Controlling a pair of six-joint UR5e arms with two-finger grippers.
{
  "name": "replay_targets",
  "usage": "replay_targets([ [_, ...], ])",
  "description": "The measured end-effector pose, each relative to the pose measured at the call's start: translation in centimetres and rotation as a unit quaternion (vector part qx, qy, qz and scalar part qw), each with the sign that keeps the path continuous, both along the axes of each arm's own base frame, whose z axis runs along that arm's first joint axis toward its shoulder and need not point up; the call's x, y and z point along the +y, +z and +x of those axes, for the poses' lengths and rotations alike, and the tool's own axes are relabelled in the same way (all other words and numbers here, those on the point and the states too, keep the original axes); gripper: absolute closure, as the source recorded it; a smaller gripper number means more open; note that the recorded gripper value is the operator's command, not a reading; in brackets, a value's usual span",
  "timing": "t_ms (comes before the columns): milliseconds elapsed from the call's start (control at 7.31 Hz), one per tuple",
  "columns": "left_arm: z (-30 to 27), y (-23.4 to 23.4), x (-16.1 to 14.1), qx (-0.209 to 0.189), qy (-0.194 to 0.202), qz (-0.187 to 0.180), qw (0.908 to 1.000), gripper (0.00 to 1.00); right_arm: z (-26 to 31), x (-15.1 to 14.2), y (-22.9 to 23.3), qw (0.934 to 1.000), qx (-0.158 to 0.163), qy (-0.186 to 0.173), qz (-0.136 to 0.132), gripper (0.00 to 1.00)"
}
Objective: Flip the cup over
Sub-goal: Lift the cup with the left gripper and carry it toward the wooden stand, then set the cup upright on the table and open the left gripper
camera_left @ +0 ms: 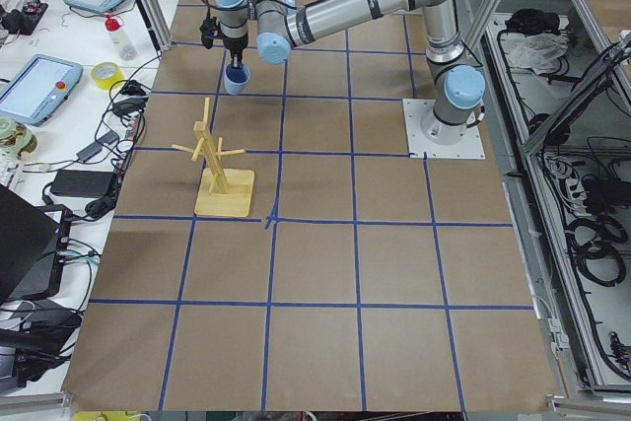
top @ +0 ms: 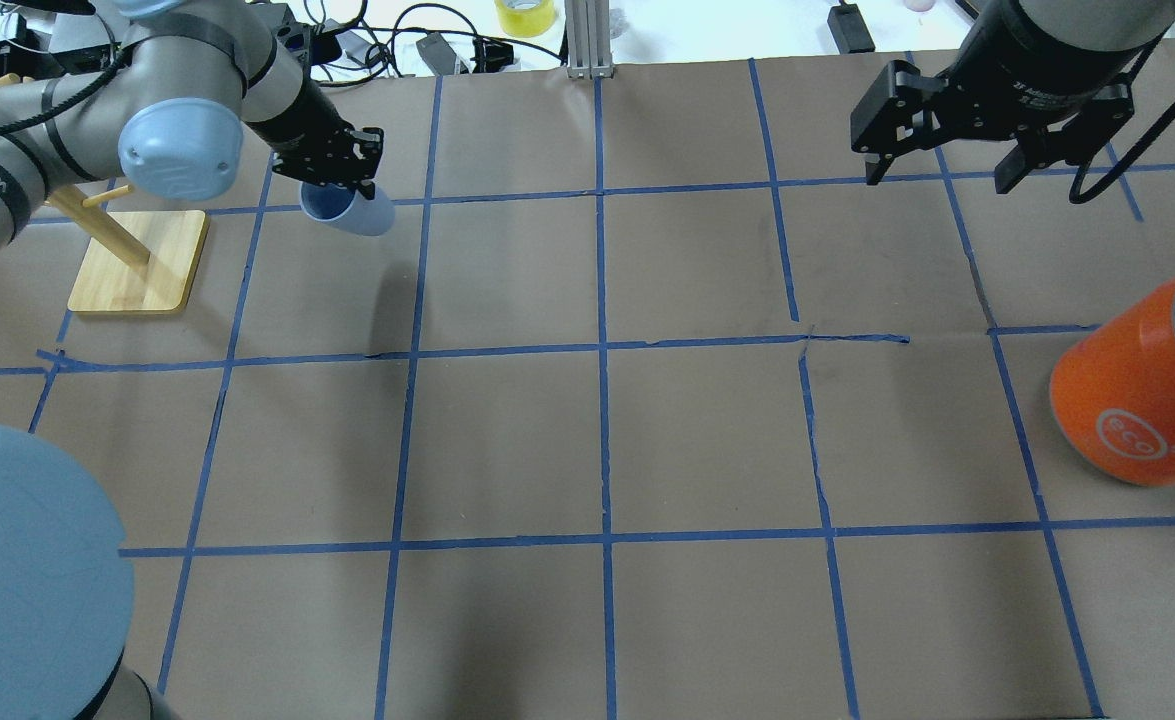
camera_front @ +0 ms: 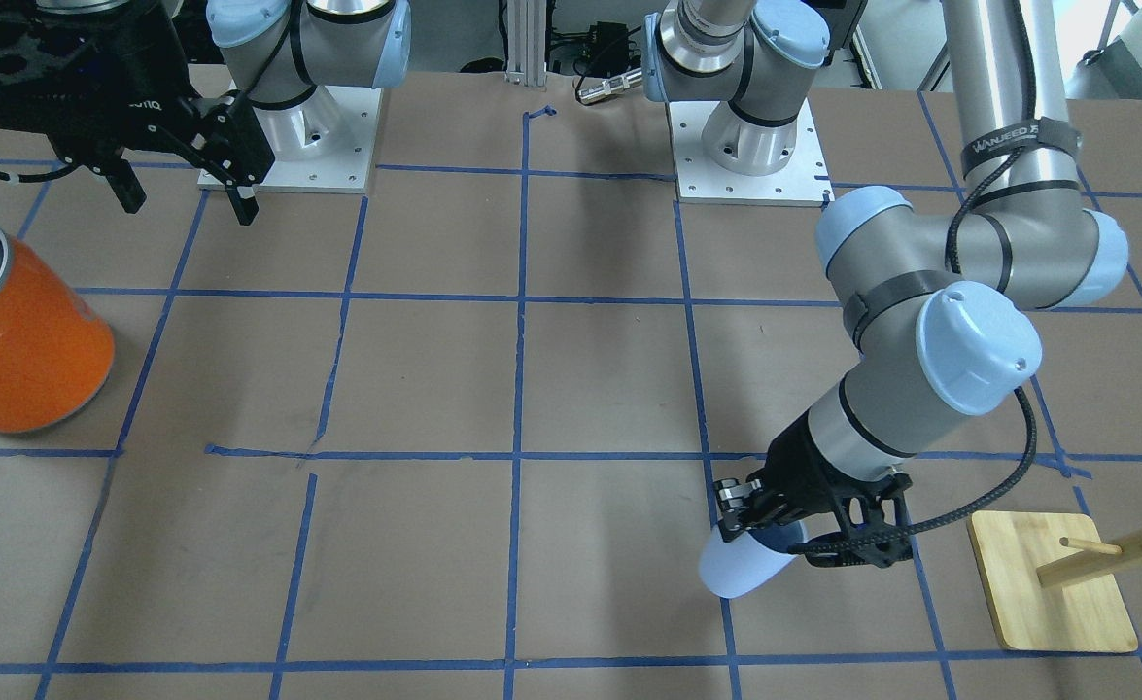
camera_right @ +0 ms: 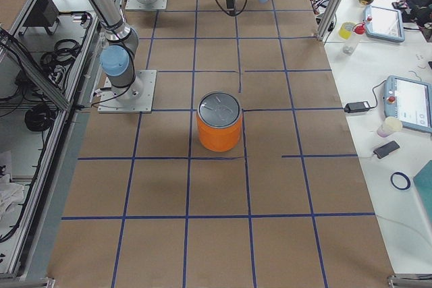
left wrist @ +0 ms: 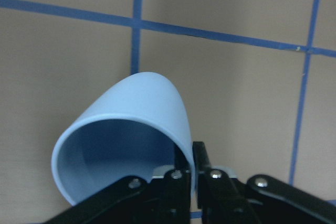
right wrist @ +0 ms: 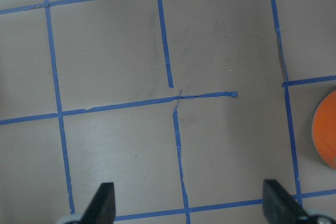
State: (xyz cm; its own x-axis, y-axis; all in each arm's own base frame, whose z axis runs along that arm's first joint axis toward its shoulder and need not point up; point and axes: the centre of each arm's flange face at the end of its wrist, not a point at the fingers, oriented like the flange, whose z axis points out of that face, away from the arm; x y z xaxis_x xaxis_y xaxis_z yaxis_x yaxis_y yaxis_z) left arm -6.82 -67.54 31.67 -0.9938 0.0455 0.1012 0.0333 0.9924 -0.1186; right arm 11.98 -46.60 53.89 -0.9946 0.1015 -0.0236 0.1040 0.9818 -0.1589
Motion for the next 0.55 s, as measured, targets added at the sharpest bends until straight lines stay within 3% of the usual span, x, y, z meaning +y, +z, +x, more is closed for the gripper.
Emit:
replay_targets([
  [274, 2.4, -1.5, -1.0, -0.051, -0.058, 0.01, 0.997, 1.0, 0.8, 0.3, -0.1, 0.9992, 0.003, 0.04, 0.001, 0.0],
  [547, 2.9, -3.9, -1.8, -0.058, -0.072, 0.019, 0.9955, 0.98, 2.7, 0.4, -0.3, 0.9982, 0.003, 0.06, -0.001, 0.0],
])
